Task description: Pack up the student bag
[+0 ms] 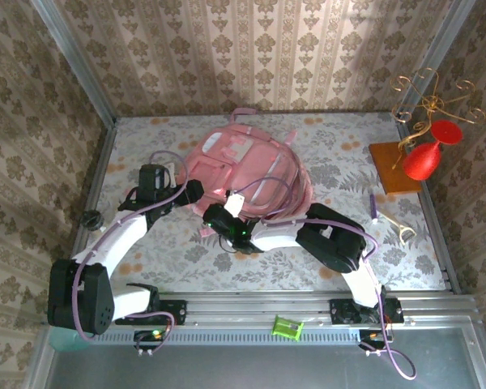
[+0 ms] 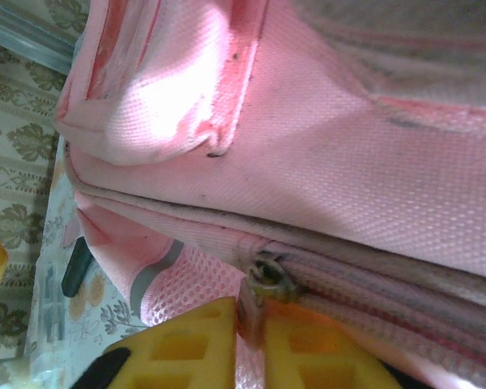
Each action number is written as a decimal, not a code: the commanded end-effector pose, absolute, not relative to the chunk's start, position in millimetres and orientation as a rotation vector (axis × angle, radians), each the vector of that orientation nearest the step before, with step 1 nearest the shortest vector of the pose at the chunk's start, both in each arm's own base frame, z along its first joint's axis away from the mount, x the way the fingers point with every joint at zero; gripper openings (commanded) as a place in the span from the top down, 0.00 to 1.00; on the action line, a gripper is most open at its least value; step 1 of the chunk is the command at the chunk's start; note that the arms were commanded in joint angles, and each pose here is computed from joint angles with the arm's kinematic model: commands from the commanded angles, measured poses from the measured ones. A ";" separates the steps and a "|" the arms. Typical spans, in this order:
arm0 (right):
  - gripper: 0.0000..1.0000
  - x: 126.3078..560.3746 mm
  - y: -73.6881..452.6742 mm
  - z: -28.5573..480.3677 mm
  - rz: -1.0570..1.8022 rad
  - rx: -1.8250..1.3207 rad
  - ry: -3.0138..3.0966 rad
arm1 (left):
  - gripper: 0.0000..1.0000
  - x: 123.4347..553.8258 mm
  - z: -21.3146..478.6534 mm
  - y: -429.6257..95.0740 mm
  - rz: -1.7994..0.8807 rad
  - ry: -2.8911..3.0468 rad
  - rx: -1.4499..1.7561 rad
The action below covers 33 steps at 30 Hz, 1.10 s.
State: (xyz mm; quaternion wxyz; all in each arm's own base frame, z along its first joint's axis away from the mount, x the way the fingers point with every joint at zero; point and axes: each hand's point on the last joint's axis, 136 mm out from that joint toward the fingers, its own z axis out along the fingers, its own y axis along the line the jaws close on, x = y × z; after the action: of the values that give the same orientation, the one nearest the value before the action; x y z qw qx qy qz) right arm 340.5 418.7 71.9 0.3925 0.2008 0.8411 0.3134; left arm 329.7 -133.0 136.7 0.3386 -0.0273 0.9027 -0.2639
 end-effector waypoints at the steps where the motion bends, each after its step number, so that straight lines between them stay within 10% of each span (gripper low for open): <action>1: 0.93 355.0 399.9 73.2 0.717 0.589 2.043 | 0.25 330.7 142.6 -134.5 -0.710 2.331 -0.063; 20: 1.00 317.2 385.0 85.2 0.836 0.231 2.350 | 0.29 317.3 155.9 -150.3 -0.535 2.168 0.228; 33: 1.00 315.8 372.8 118.6 0.944 0.021 2.427 | 0.35 314.8 166.6 -176.1 -0.200 1.704 1.050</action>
State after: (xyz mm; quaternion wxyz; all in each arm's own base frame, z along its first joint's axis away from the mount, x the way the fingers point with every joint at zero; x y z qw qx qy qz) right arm 317.5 370.9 93.5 0.2631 0.0438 0.9052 0.3309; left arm 317.2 -162.4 163.2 0.5136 0.3216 0.7852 -0.1275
